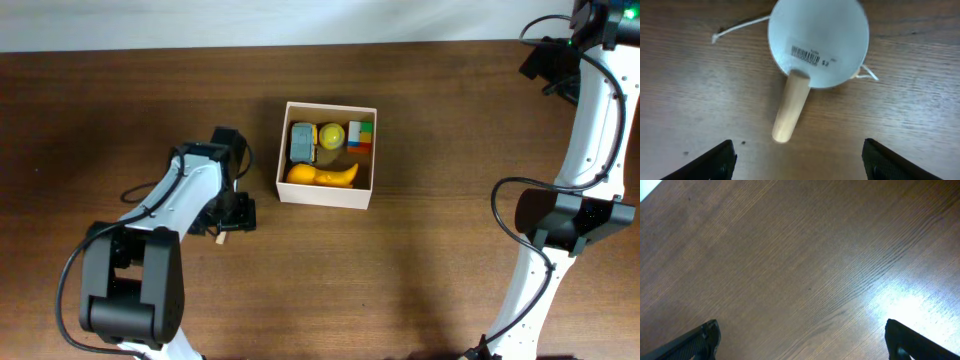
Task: Pack container
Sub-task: 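Move the left gripper to the white tag on a stick and grasp the stick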
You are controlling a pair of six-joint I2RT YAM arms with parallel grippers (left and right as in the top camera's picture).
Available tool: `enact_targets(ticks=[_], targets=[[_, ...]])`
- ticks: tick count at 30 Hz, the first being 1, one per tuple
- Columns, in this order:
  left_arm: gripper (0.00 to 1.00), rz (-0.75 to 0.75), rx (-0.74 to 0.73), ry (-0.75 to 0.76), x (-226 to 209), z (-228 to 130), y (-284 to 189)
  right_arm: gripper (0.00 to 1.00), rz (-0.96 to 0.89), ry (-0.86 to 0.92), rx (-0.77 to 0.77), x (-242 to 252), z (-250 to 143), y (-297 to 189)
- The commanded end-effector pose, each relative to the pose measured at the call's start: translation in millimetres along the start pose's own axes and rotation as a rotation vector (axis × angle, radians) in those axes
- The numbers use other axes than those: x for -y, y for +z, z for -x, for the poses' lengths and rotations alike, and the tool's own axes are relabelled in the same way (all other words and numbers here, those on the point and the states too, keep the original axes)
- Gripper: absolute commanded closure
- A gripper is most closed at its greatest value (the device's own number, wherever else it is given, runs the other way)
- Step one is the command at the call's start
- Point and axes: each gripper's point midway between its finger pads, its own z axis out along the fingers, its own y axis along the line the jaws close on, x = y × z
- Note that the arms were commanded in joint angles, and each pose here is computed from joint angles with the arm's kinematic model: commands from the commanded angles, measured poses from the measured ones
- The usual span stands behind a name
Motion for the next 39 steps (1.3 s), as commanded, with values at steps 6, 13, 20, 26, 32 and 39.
enact_targets(ticks=[6, 13, 20, 26, 32, 39], targets=[[0.18, -0.076, 0.075, 0.118, 13, 8, 14, 0.01, 0.003, 0.007, 0.011, 2, 1, -7], [0.27, -0.074, 0.107, 0.115, 14, 10, 27, 0.01, 0.003, 0.007, 0.011, 2, 1, -7], [0.73, -0.048, 0.115, 0.113, 9, 11, 29, 0.01, 0.003, 0.007, 0.011, 2, 1, -7], [0.83, -0.052, 0.134, 0.111, 10, 16, 28, 0.01, 0.003, 0.007, 0.011, 2, 1, -7], [0.94, -0.06, 0.173, 0.108, 13, 26, 24, 0.01, 0.003, 0.007, 0.011, 2, 1, -7], [0.98, -0.082, 0.277, 0.098, 18, 61, -13, 0.01, 0.003, 0.007, 0.011, 2, 1, -7]])
